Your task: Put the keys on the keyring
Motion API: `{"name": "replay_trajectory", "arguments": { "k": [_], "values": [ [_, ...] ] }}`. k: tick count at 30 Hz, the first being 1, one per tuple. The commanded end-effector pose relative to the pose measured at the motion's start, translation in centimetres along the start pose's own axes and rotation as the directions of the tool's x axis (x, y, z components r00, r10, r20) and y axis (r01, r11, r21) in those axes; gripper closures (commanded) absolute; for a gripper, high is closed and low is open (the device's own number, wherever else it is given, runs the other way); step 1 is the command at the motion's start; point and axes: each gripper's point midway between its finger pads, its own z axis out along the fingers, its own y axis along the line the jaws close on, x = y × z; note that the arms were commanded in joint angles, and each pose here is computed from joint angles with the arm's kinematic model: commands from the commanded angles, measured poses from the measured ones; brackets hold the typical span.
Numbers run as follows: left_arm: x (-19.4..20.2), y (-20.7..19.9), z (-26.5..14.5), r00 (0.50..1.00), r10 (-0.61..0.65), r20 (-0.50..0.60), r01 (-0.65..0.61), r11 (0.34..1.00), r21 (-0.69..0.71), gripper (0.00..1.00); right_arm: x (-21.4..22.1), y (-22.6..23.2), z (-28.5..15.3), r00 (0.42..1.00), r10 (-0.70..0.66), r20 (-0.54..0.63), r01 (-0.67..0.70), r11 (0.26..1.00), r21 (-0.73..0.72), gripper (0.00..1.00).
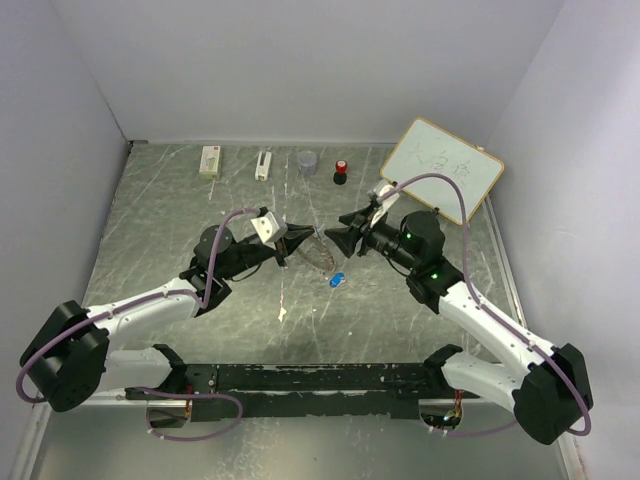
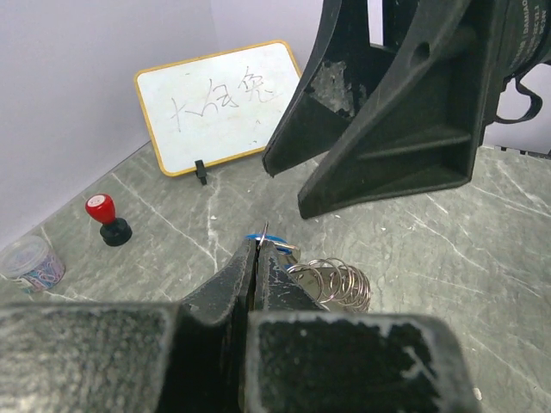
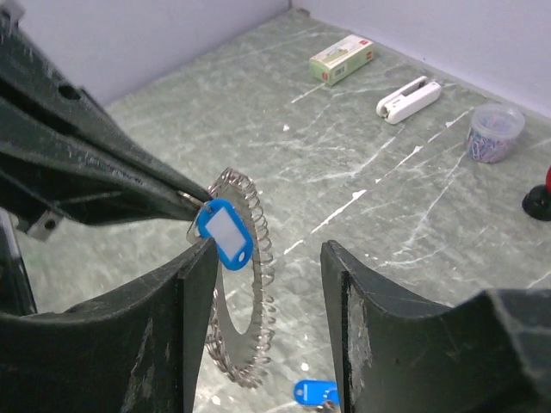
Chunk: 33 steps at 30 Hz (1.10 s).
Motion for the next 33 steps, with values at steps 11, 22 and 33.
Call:
{"name": "replay_trajectory", "arguments": {
  "k": [11, 22, 33],
  "values": [
    [-3.0, -0.1, 1.4, 0.996, 0.035, 0.083, -0.038, 0.998, 0.041, 0.93, -3.2, -0.5, -1.2, 0.986, 0.104, 0.128, -0.113, 0.992, 0.061, 0.49],
    [-2.8, 0.1, 2.6, 0.999, 0.015, 0.037, -0.017, 0.998, 0.058, 0.93, -1.3, 1.2, -0.9, 1.000, -0.003, 0.004, 0.003, 0.999, -0.036, 0.54],
    [-2.4, -0.3, 3.1, 1.000, -0.003, 0.024, 0.001, 0.996, 0.087, 0.93, -0.7, 1.6, -0.1, 0.999, -0.026, -0.025, 0.024, 0.998, -0.052, 0.58]
  ]
}}
